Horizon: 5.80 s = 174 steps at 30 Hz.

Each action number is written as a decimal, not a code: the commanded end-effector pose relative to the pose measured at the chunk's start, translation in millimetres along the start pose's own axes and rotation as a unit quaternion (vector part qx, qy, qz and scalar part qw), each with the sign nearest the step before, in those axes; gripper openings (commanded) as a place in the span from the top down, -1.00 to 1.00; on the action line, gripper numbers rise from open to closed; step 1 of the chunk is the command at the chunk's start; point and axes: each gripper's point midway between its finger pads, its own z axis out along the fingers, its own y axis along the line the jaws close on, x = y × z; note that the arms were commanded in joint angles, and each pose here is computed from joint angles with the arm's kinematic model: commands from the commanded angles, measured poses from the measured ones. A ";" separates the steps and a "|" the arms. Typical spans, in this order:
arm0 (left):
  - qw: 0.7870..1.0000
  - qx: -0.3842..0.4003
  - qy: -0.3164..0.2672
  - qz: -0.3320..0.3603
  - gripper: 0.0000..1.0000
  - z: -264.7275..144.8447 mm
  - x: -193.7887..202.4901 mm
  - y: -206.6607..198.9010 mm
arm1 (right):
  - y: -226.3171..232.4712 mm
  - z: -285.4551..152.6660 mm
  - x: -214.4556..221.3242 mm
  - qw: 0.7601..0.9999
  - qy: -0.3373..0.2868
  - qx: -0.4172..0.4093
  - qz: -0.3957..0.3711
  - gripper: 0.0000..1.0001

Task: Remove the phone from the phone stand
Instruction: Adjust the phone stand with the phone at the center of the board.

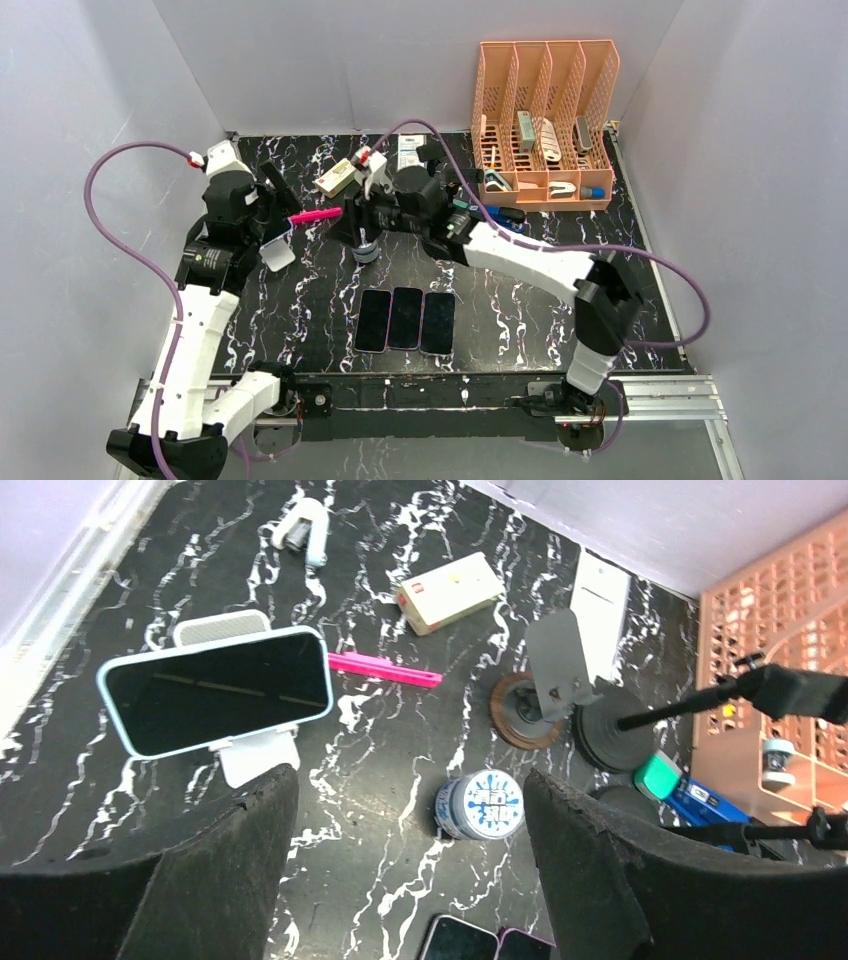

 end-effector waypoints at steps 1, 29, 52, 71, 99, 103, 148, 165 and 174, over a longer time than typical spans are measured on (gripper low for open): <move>0.997 -0.073 0.001 0.014 -0.60 -18.4 -11.2 26.0 | -10.7 26.8 -26.3 0.998 -0.012 -0.057 0.033 -0.13; 0.984 -0.165 -0.033 0.057 -0.59 -46.4 28.3 81.8 | -79.1 175.8 5.5 0.978 -0.033 -0.155 0.136 -0.97; 0.991 -0.125 -0.042 0.022 -0.58 -47.9 5.0 55.1 | -24.6 136.2 -31.5 0.983 -0.069 -0.144 0.091 -0.96; 0.982 -0.148 0.050 0.102 -0.62 -1.7 -4.2 34.4 | 41.2 -65.7 69.9 0.995 0.001 -0.065 0.071 -0.91; 0.991 -0.040 0.089 -0.093 -0.54 158.7 -37.6 24.6 | 57.2 -159.9 113.0 0.997 -0.003 -0.076 0.026 -0.92; 0.990 -0.044 0.130 0.010 -0.54 163.1 -39.3 32.3 | 58.2 -161.3 113.0 0.997 -0.007 -0.081 0.020 -0.92; 0.959 -0.217 -0.035 -0.178 0.40 -4.7 102.6 108.8 | 45.5 -164.8 115.8 0.999 -0.005 -0.049 -0.006 -0.95; 0.888 -0.332 -0.011 -0.317 1.00 40.0 197.2 175.6 | 41.8 -179.2 115.1 1.000 0.005 -0.023 -0.002 -0.94; 0.856 -0.321 -0.049 -0.402 1.00 62.8 215.7 195.4 | 36.8 -180.1 117.3 1.000 0.005 -0.013 -0.006 -0.94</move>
